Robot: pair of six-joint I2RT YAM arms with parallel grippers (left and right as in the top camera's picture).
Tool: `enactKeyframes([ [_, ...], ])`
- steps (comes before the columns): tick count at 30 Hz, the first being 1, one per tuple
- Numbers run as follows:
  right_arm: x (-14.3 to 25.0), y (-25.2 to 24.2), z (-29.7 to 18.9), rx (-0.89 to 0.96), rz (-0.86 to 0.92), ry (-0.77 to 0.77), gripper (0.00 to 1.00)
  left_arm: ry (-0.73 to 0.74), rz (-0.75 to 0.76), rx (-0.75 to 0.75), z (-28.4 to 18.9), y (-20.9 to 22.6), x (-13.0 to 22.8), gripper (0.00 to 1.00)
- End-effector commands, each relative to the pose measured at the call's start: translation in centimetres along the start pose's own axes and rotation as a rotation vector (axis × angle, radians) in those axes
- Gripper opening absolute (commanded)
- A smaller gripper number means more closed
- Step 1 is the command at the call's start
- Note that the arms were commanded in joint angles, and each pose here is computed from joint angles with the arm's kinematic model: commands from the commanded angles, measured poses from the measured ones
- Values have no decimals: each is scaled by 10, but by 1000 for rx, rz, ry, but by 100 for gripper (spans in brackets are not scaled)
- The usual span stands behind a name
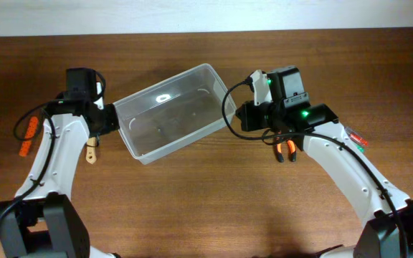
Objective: Pack container
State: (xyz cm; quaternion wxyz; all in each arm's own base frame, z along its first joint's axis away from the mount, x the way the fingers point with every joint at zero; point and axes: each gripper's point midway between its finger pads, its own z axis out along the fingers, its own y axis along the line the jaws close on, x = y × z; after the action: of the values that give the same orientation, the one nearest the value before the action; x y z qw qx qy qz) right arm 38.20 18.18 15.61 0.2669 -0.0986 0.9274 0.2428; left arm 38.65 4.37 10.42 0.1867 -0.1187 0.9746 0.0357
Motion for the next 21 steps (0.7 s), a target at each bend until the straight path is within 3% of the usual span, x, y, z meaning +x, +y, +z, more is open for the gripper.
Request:
enactKeyframes([
  [1, -11, -16, -5, 62, 15, -34, 4, 17, -21, -25, 15, 3, -3, 2],
  [6, -15, -12, -6, 21, -90, -42, 4, 72, -18, -26, 33, 1, 7, 2],
  [21, -42, 7, 8, -106, -169, -143, 4, 30, -23, -4, 47, -4, -6, 2],
])
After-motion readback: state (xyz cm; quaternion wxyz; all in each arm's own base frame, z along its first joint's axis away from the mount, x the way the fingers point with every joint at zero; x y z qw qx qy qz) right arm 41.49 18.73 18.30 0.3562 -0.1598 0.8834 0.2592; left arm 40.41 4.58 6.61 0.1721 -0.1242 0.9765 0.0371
